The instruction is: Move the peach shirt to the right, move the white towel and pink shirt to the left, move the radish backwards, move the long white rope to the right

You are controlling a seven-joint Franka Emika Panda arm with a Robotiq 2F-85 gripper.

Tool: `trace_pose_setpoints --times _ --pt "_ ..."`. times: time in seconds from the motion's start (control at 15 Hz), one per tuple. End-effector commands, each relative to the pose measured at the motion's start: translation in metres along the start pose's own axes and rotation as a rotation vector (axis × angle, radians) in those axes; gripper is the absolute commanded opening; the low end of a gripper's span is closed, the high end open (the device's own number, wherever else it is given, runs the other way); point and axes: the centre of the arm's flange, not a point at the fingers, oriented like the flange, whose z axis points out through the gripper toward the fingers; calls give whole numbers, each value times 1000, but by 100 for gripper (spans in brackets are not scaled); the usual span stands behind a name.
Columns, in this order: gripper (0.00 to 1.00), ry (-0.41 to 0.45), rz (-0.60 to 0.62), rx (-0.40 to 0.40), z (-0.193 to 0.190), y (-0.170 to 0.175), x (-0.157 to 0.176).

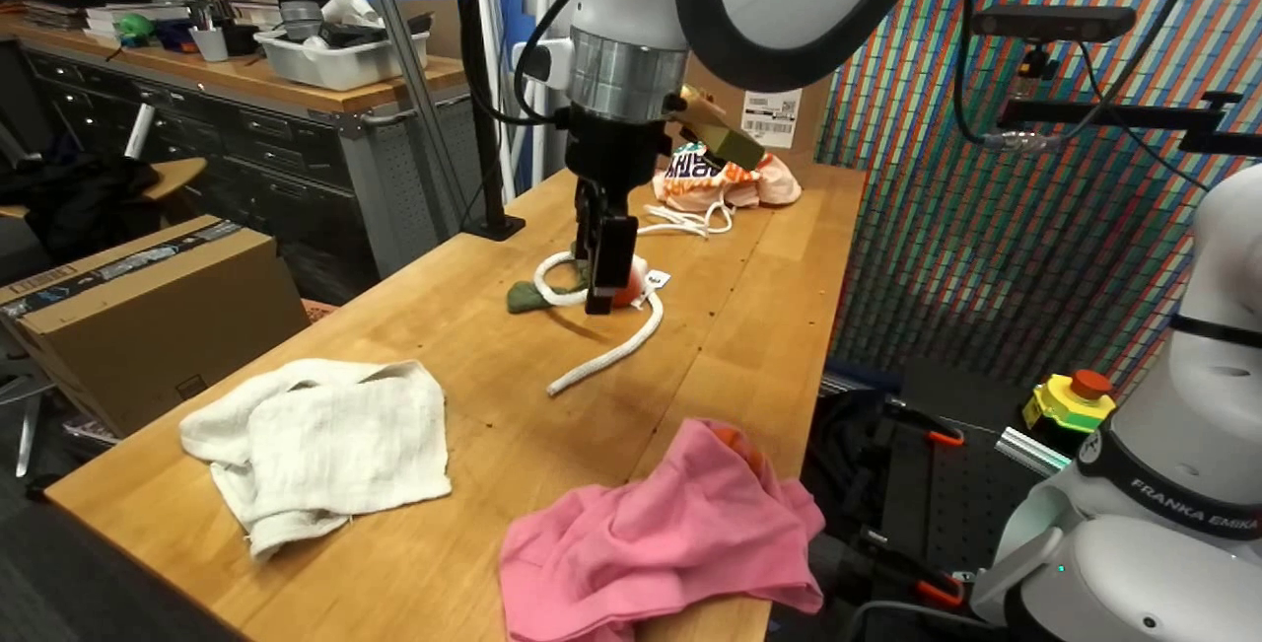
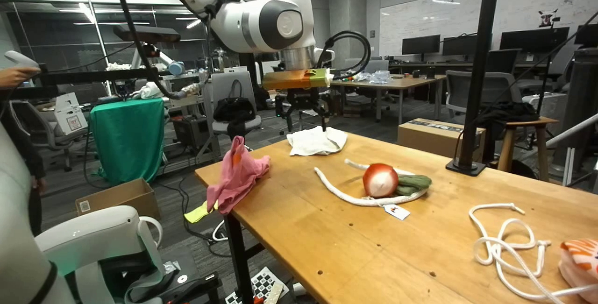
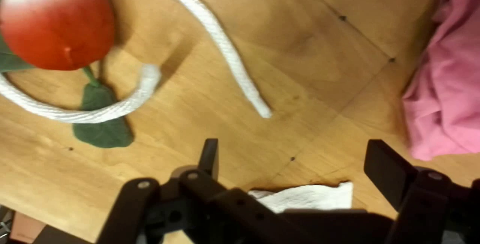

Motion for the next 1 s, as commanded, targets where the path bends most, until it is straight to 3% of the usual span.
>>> trace_pose_setpoints --times 0.0,0.33,0.93 --pt "100 55 50 -119 18 33 -11" --pt "100 79 121 -211 53 79 -30" --pt "100 22 207 -263 95 119 -54"
